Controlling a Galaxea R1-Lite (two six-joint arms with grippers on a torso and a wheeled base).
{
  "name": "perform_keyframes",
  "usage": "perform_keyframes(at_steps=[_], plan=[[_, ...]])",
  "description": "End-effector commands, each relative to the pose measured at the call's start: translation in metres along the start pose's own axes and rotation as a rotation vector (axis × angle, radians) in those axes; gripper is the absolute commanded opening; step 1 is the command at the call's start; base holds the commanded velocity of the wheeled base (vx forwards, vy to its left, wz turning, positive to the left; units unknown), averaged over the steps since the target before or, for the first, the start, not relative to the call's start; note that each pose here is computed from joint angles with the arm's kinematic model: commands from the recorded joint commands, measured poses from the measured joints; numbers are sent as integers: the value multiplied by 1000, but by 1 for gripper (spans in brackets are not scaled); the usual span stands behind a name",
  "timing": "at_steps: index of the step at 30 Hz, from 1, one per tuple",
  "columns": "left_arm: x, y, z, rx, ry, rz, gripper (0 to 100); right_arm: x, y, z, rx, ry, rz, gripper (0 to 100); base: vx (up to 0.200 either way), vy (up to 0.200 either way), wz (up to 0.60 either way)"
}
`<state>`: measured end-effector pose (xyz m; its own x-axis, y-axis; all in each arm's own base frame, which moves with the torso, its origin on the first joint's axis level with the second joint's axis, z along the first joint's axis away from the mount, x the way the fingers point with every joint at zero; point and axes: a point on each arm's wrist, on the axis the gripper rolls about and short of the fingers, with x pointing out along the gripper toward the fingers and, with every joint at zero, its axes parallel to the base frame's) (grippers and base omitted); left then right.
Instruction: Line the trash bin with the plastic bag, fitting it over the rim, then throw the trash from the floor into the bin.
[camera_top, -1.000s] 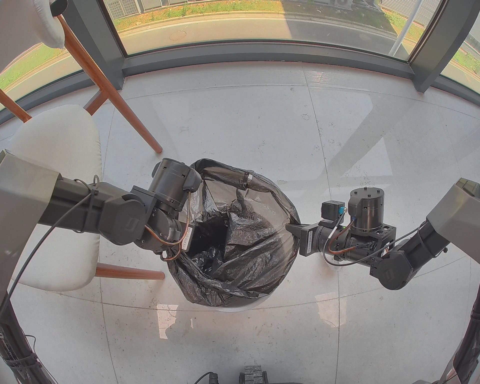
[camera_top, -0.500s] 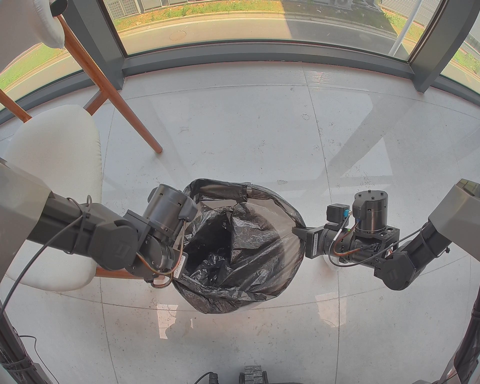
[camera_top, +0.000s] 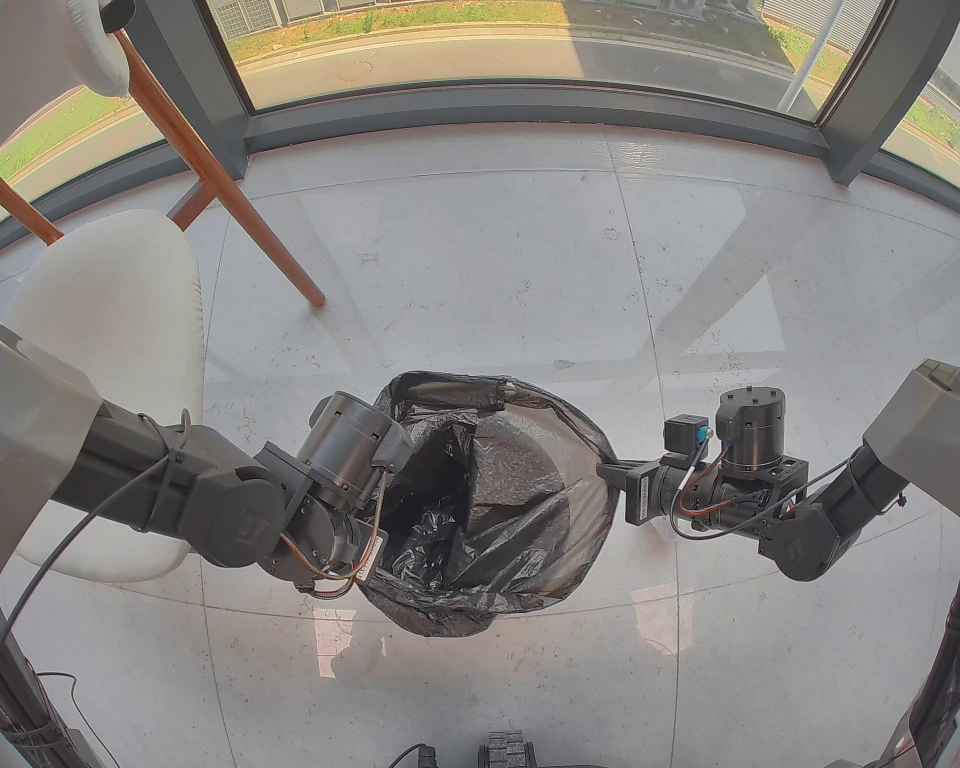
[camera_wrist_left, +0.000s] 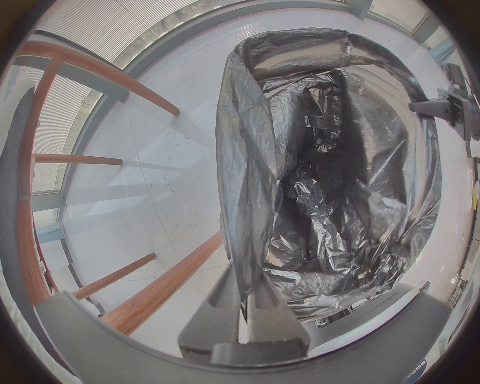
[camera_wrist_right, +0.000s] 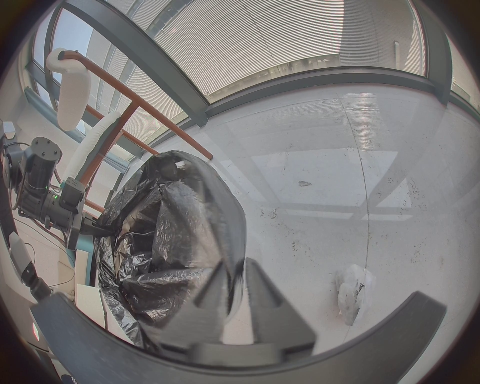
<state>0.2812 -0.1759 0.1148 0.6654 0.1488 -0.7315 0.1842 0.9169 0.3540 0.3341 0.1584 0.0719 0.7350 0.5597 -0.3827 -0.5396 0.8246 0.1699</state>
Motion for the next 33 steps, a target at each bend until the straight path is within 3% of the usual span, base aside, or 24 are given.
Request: perform_keyframes(at_steps=[1, 9, 10, 24, 33], plan=[[0, 0, 0, 1, 2, 1, 0, -4, 2, 1, 2, -8, 5, 100, 0, 0, 0], [0, 1, -5, 10, 18, 3, 0, -18, 1, -1, 16, 0, 2, 100, 0, 0, 0], [0, 1, -7, 12, 22, 2, 100, -19, 1, 0, 16, -2, 1, 100, 0, 0, 0], [-1, 9, -36, 45, 92, 45, 100, -22, -6, 0, 24, -3, -21, 100, 0, 0, 0], [7, 19, -30, 4, 88, 80, 100, -24, -4, 2, 22, -10, -22, 100, 0, 0, 0]])
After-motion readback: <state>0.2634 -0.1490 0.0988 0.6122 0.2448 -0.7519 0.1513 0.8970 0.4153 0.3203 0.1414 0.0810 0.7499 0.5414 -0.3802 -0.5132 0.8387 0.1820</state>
